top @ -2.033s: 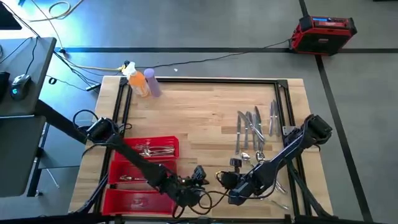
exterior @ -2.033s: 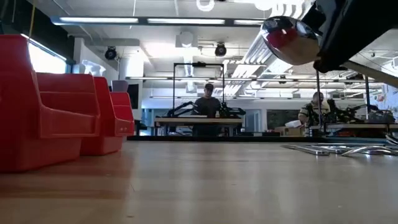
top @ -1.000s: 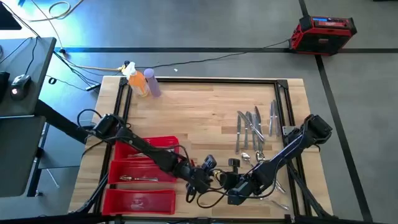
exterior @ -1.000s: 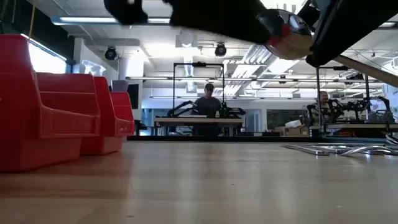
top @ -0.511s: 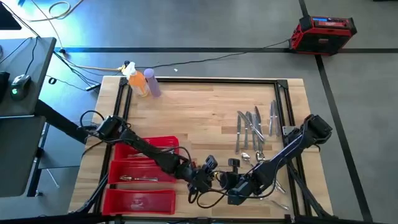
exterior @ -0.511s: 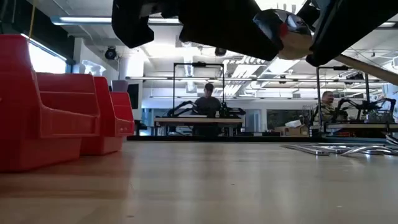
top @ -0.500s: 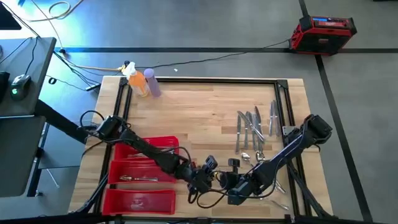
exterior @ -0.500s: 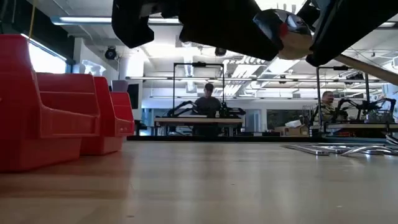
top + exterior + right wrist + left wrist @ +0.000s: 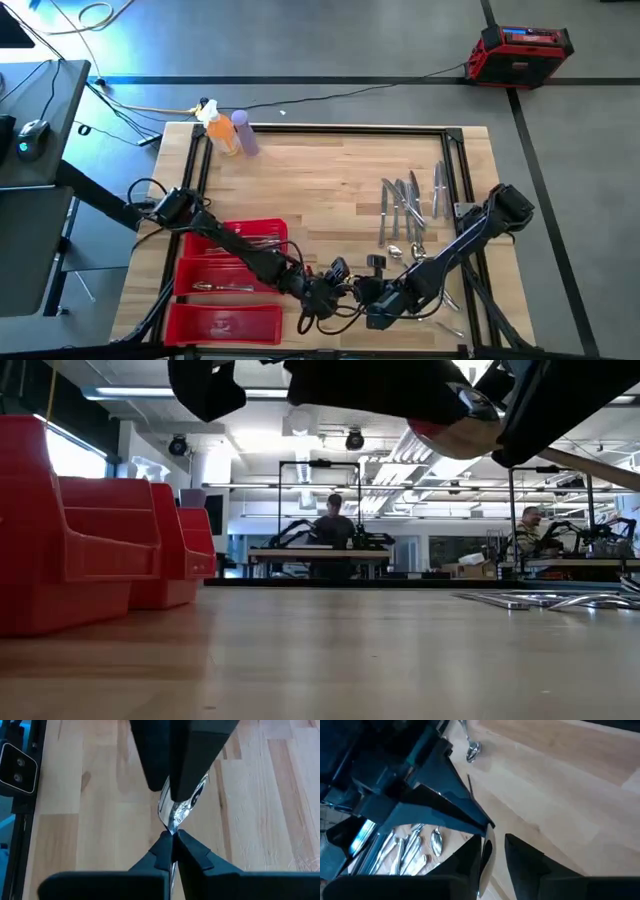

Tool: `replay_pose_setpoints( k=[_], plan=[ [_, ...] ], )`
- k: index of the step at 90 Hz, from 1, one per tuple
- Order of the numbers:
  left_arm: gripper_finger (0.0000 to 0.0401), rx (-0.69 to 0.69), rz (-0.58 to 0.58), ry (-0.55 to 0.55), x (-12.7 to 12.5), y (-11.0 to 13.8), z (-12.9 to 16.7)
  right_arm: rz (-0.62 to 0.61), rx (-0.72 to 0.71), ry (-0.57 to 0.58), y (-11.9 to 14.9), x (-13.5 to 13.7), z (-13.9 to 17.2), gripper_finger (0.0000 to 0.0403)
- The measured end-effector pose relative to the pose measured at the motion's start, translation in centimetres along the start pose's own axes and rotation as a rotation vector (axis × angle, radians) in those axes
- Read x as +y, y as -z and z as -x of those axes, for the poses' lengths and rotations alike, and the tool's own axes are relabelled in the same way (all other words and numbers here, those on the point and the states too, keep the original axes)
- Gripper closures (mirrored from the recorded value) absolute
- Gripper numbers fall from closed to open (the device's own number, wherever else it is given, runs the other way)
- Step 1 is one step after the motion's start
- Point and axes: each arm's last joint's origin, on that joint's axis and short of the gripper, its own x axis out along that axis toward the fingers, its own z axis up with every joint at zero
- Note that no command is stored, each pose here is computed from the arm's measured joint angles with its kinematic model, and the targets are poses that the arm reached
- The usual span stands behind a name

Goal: Sort silverware
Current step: Put the silver spoon in the middle red bin

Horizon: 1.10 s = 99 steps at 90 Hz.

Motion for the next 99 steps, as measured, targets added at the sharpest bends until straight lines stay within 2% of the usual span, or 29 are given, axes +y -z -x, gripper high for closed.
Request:
replay_pose_setpoints(
  k=[30,77,87,99],
  plan=[
    [0.0396,0.032,0.013,0.014,0.3,0.7,-0.2,-0.001,-0.001,0.003,0.0,0.0,0.0,0.0403],
    [0.0401,0.121,-0.003,-0.026,-0.1,0.9,0.0,0.014,-0.007,0.025,-0.3,-0.5,-0.2,0.0399],
    [0.0401,0.156,-0.016,-0.04,-0.3,1.0,0.1,0.04,-0.01,0.028,-0.3,-0.5,-0.2,0.0365],
    [0.0401,0.19,-0.028,-0.056,-0.5,1.1,0.2,0.05,-0.008,0.029,-0.3,-0.5,-0.2,0.0282]
  ],
)
